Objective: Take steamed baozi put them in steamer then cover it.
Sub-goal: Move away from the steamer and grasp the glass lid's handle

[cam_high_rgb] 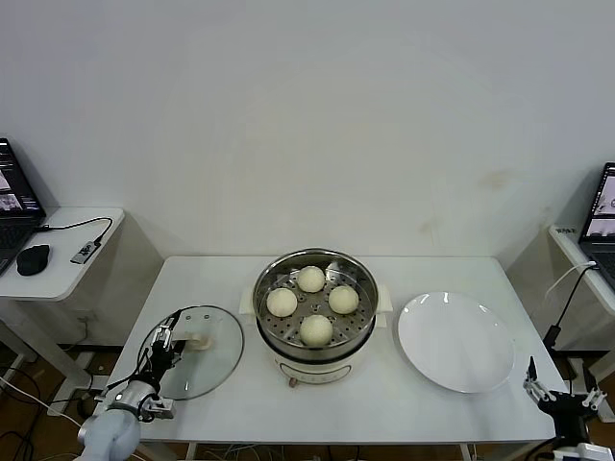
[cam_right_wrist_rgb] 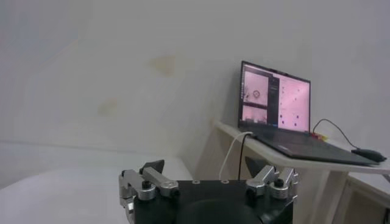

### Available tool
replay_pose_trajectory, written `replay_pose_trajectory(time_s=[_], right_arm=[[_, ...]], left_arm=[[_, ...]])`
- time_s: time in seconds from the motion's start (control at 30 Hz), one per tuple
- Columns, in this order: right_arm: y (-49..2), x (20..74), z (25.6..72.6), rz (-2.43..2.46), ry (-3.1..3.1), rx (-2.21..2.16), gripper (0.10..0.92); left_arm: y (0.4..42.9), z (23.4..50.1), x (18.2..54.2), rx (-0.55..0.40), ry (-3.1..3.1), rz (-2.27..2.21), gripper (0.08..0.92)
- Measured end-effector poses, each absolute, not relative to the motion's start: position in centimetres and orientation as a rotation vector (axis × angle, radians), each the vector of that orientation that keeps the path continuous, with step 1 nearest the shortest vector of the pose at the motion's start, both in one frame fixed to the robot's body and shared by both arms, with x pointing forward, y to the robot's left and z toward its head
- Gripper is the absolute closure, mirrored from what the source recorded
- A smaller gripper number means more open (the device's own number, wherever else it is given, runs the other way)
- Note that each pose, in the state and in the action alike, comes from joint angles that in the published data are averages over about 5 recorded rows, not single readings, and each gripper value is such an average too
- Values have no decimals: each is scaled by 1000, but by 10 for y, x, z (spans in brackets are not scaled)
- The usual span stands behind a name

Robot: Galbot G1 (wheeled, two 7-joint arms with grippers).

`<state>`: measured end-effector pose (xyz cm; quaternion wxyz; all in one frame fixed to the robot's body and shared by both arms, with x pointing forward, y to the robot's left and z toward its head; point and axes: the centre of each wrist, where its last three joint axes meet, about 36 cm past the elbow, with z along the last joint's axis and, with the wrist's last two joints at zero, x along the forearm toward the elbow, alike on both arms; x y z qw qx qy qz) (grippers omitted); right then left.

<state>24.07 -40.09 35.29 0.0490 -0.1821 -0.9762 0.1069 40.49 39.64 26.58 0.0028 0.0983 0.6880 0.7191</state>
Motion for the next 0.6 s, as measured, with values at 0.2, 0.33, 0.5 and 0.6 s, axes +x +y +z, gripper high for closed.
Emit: replay_pose_trajectory(time_s=[0.2,0.33,0.5,0.6], right_arm=[[-399,242,346,321,-2963,-543,200],[-397,242,342,316,-2955,-531,200],[-393,243,337,312,-2946,-514,200],[-390,242,334,311,-2943,-503,200]], left_arm=[[396,261,413,310,2170,2248,193],[396,260,415,328,2173,2248,286],[397,262,417,346,2173,2249,433],[396,261,419,353,2177,2247,520]])
